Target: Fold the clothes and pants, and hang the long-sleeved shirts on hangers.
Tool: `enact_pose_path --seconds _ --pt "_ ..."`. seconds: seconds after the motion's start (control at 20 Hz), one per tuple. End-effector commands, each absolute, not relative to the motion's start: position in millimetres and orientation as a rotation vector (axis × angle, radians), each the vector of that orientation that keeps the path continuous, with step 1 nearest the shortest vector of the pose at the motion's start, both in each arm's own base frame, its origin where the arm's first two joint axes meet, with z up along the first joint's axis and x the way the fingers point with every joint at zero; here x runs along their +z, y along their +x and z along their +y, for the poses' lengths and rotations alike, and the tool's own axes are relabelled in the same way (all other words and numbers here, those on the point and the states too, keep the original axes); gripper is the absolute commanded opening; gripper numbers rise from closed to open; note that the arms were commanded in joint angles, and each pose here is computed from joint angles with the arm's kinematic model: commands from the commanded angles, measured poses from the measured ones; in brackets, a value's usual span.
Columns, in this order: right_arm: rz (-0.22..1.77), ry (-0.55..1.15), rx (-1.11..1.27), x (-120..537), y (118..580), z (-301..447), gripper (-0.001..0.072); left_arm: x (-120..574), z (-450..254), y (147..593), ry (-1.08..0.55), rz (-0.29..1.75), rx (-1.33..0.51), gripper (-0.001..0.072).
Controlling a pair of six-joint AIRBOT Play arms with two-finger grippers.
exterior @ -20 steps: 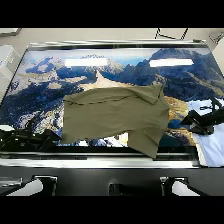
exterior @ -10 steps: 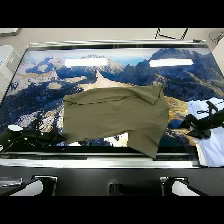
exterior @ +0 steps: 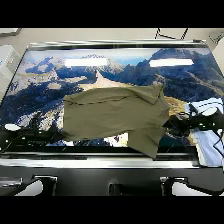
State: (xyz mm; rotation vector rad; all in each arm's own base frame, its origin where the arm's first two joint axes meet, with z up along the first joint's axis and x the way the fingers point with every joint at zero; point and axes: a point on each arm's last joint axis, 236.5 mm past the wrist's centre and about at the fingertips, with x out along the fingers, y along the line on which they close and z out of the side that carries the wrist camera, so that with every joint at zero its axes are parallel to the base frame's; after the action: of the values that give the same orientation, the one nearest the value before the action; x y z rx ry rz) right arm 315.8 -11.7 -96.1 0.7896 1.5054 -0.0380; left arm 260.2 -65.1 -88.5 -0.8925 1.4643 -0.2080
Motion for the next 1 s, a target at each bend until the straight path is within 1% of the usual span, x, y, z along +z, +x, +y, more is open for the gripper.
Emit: enact_pose_path --seconds 0.0,0.05,0.1,0.15,0.25,0.35,0.4,0.45,0.5,0.55,0.6,0.65,0.7,0.75,0.85,0.95 --pt "1.481 0.793 -0.071 -110.7 330.5 0.5 0.0502 -85.3 -65.6 261.7 -0.893 1.454 -0.212 0.0022" --pt "1.485 0.809 -0.068 -110.8 331.0 4.7 0.0418 -85.3 -65.5 261.8 -0.894 1.453 -0.212 0.0022" --pt "1.487 0.819 -0.060 -108.6 331.4 7.2 0.0181 -85.1 -65.3 262.1 -0.894 1.453 -0.211 0.0022" --pt "1.494 0.840 -0.042 -103.3 331.5 12.3 0.0039 -83.5 -64.8 264.0 -0.891 1.448 -0.214 0.0022" --pt "1.467 0.776 0.059 -74.8 340.3 15.7 0.0034 -64.7 -58.4 283.9 -0.857 1.390 -0.232 0.0021" --pt "1.334 0.618 0.188 -11.4 368.5 10.2 0.0034 -4.0 -41.0 332.0 -0.757 1.205 -0.255 0.0020" --pt "1.212 0.525 0.217 37.4 388.8 2.5 0.0034 44.8 -31.1 358.3 -0.682 1.072 -0.271 0.0020" --pt "1.064 0.443 0.208 93.6 409.1 -7.9 0.0034 113.9 -20.8 383.5 -0.586 0.896 -0.282 0.0021" --pt "0.883 0.360 0.189 161.7 425.6 -17.6 0.0034 190.5 -12.9 399.1 -0.489 0.706 -0.285 0.0021" --pt "0.665 0.272 0.159 244.7 432.6 -26.0 0.0034 275.2 -7.1 403.5 -0.391 0.497 -0.277 0.0021" --pt "0.436 0.184 0.114 331.1 425.4 -33.8 0.0035 366.1 -3.0 393.8 -0.272 0.267 -0.257 0.0022" --pt "0.242 0.107 0.066 404.4 404.6 -38.5 0.0035 439.6 -2.4 372.6 -0.184 0.082 -0.230 0.0022" --pt "0.069 0.037 0.017 468.8 372.0 -39.8 0.0035 501.7 -7.0 342.5 -0.120 -0.078 -0.212 0.0022" --pt "-0.045 -0.015 -0.018 510.4 339.0 -37.5 0.0035 543.4 -17.0 311.5 -0.074 -0.186 -0.214 0.0022" --pt "-0.163 -0.080 -0.061 550.9 278.4 -27.5 0.0035 584.4 -35.8 261.2 -0.056 -0.299 -0.230 0.0022" --pt "-0.202 -0.121 -0.090 562.7 233.7 -19.3 0.0035 602.1 -49.3 222.4 -0.041 -0.368 -0.236 0.0022"
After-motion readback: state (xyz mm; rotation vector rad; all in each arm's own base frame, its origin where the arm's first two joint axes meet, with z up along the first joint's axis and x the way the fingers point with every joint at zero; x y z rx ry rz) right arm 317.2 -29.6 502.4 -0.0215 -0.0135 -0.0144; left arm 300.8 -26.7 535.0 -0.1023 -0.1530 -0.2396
